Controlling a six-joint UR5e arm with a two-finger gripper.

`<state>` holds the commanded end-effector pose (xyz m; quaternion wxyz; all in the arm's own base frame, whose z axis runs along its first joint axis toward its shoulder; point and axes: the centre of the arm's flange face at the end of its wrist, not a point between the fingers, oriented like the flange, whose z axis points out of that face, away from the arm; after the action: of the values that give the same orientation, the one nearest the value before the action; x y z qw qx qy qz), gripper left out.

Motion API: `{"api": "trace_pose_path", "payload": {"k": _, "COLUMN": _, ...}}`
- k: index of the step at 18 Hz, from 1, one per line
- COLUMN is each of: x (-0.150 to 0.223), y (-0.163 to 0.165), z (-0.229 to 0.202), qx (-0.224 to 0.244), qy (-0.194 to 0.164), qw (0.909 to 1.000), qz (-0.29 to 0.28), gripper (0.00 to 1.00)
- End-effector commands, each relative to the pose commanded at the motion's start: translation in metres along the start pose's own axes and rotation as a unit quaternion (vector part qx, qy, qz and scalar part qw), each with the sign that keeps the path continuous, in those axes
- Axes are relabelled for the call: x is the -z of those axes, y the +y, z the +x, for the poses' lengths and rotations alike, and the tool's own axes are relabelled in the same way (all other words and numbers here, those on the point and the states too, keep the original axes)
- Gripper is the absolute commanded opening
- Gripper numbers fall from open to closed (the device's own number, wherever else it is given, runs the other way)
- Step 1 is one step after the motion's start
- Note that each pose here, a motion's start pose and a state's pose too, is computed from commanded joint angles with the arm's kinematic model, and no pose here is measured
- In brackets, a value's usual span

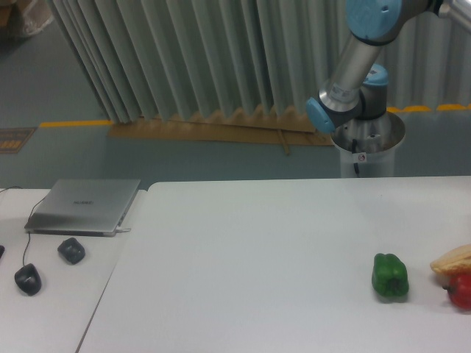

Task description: Place the yellow pepper on the table

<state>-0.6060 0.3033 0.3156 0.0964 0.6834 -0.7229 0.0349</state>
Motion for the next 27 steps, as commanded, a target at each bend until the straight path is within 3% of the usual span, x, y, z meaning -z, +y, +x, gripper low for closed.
{"api": "trace_pose_path", "payload": {"k": 4, "x": 0.013, "y": -0.002, "z": 0.002, "qx": 0.000, "qy": 0.000, "qw": 1.0000, "qz": -0.006, "gripper": 1.00}}
{"api": "trace_pose_path", "payload": {"k": 19, "x": -0.013, "y": -0.013, "z": -0.010, "qx": 0.003, "qy": -0.008, "qw": 0.9998, "qz": 0.017, "gripper": 1.00}}
{"api": "trace_pose_path", "payload": {"k": 20, "x": -0.013, "y": -0.012, "z": -0.009, "qx": 0.007, "qy": -0.008, "qw": 0.9998, "qz": 0.017, "gripper": 0.95}}
{"api": "trace_pose_path", "payload": {"k": 21, "x": -0.013, "y": -0.013, "z": -0.008, "qx": 0.009, "qy": -0.008, "qw": 0.9998, "qz": 0.017, "gripper": 0.78}}
{"api": "trace_pose_path", "payload": {"k": 23, "x": -0.013, "y": -0.012, "z": -0.007, "qx": 0.015, "qy": -0.007, "qw": 0.9997, "qz": 0.017, "gripper": 0.65}}
{"api": "trace_pose_path", "payload": {"k": 27, "x": -0.018, "y": -0.014, "z": -0.008, "qx": 0.018, "qy": -0.005, "qw": 0.9996, "qz": 0.021, "gripper": 0.60}}
